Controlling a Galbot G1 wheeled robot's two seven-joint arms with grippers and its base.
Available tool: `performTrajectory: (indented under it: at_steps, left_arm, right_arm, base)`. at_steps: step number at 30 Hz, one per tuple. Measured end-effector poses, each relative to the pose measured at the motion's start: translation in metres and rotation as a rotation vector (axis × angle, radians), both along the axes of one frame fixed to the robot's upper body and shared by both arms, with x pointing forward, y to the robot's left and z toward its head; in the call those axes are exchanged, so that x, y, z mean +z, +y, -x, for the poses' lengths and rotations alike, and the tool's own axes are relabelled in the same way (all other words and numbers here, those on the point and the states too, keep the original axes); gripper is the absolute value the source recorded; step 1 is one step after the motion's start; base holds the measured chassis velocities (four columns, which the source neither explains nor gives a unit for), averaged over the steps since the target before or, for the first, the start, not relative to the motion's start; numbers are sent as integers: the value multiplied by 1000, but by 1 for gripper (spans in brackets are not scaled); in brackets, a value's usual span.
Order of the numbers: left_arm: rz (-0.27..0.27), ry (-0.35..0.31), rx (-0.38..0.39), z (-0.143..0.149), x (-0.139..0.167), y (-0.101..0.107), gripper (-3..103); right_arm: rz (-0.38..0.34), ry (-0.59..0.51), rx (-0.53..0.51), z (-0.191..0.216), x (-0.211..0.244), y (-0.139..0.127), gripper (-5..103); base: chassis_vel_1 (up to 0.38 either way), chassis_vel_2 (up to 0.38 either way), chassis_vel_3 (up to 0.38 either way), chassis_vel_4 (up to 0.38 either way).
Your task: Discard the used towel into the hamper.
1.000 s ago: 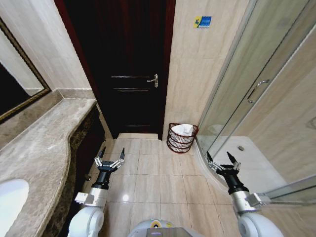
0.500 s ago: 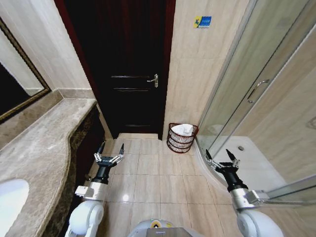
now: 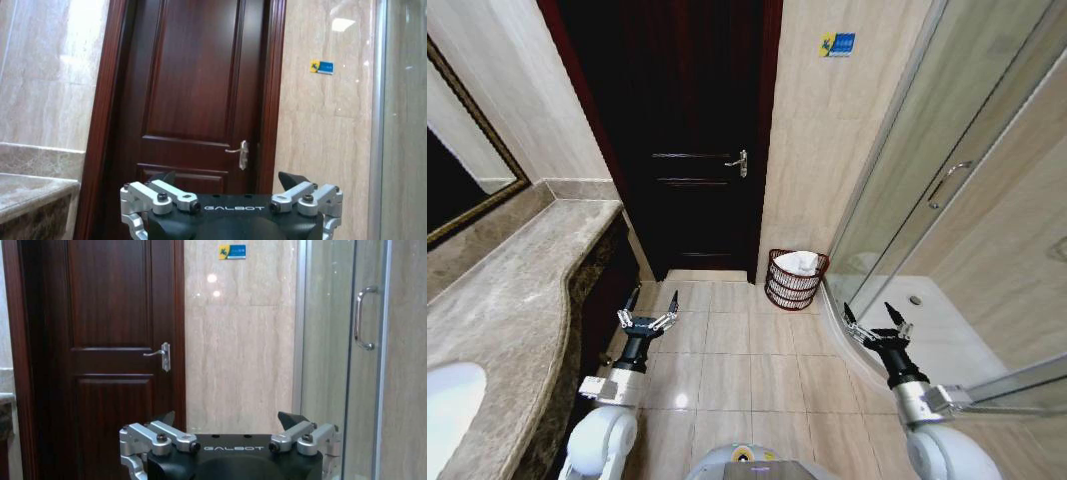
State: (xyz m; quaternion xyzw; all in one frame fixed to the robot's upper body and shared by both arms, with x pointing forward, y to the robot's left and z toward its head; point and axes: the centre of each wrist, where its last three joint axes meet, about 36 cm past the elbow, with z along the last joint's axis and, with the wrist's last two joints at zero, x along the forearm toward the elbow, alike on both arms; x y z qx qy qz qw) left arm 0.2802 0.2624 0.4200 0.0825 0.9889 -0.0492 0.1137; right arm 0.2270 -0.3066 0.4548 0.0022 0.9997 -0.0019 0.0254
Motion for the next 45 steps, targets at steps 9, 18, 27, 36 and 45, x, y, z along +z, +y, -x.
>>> performTrajectory:
  at_steps: [9,18,27,36,45]
  left_arm:
    - [0,-1,0,0,0,0,100]
    - [0,-1,0,0,0,0,100]
    - [0,-1,0,0,0,0,100]
    - [0,-1,0,0,0,0,100]
    - [0,-1,0,0,0,0,100]
  right_arm:
    - [0,0,0,0,0,0,100]
    - [0,0,0,0,0,0,100]
    - [0,0,0,0,0,0,100]
    - [0,0,0,0,0,0,100]
    - [0,0,0,0,0,0,100]
  base:
    - [0,0,0,0]
    - [0,0,0,0]
    - [0,0,0,0]
    - [0,0,0,0]
    - [0,0,0,0]
